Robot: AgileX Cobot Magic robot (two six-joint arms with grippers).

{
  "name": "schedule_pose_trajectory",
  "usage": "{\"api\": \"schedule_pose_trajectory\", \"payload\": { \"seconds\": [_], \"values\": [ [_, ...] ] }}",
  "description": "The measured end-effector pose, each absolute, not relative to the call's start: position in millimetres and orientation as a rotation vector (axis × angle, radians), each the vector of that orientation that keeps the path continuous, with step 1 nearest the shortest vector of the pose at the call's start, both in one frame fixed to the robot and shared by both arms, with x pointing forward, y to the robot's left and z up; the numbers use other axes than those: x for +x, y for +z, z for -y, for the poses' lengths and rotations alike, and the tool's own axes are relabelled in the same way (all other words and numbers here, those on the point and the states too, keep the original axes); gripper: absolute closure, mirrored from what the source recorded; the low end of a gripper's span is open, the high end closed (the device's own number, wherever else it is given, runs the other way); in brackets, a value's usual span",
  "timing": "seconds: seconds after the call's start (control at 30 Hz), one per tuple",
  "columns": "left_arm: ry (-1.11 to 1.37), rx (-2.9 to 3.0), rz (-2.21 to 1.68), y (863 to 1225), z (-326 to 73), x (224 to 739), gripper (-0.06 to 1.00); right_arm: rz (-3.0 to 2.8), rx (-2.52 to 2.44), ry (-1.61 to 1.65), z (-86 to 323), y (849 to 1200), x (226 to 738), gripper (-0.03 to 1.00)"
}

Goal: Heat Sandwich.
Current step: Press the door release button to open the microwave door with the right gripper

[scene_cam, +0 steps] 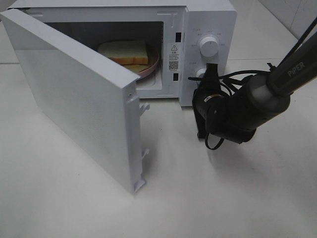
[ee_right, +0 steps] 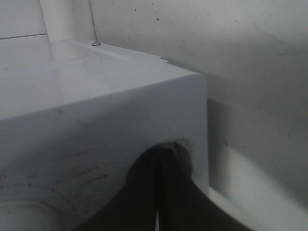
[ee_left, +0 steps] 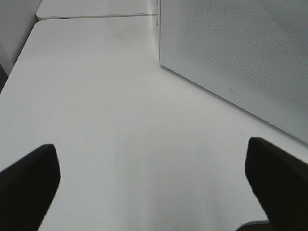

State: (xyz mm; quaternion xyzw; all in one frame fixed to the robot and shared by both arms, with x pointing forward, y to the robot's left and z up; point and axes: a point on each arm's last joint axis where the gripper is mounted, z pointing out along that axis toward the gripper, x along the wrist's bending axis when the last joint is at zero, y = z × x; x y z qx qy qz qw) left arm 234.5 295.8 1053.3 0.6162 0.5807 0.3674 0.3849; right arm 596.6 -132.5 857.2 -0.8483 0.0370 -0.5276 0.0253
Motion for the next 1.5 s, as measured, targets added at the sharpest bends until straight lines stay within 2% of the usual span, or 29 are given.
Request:
{"api": "schedule_pose_trajectory", "payload": {
  "seconds": [0.87, 1.5],
  "values": [
    [0.936, 1.57, -1.479, 1053.3, -295.8, 234.5, -0.05, -0.04, -2.649, -1.57, 135.0, 864.5, 591.3, 0.96],
    [0.936, 1.57, -1.479, 1053.3, -295.8, 234.5, -0.05, 0.453, -2.671, -1.488, 131.6, 907.5, 561.1, 0.96]
  ]
}}
